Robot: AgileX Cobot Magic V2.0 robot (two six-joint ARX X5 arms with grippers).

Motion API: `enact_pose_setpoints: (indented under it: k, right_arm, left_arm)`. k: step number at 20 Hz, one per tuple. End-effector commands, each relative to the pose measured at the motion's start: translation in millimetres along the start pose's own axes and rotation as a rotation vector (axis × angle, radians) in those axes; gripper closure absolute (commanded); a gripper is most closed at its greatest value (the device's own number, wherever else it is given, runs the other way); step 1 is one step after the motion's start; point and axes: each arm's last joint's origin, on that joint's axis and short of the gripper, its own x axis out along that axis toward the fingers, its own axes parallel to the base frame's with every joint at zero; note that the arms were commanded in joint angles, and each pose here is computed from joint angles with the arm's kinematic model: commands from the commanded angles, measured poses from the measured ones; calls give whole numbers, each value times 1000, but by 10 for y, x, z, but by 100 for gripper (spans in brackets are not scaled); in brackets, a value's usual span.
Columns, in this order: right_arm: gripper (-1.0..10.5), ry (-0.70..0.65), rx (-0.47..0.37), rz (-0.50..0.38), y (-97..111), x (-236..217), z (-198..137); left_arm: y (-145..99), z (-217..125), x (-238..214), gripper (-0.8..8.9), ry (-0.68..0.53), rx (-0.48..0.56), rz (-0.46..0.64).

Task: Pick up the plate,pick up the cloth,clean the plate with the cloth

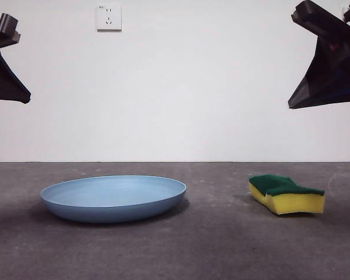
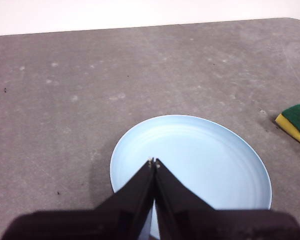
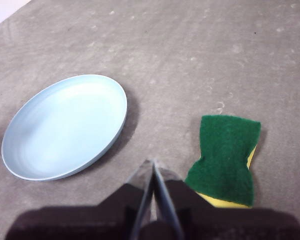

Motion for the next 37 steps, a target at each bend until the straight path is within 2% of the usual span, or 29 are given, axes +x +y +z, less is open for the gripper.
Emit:
enact_pose_setpoints:
  k: [1, 7, 11, 15, 21, 37]
  right_arm:
    - [945, 0, 9, -2, -2, 3, -11]
    - [945, -1, 9, -2, -3, 1, -12]
    - [946, -1, 9, -2, -2, 1, -10]
    - [946, -1, 9, -2, -3, 1, -12]
    - [946, -1, 9, -2, -2, 1, -10]
    - [946, -1, 9, -2, -2, 1, -10]
  left_arm:
    - [37, 1, -85, 814, 4, 50, 32]
    - [250, -63, -407, 814, -70, 11, 119]
    - [376, -388, -434, 814, -162, -13, 117]
    - [445, -633, -402, 814, -187, -27, 151]
    - [490, -748, -417, 814, -92, -45, 200]
    - [492, -740, -418, 814, -100, -38, 206]
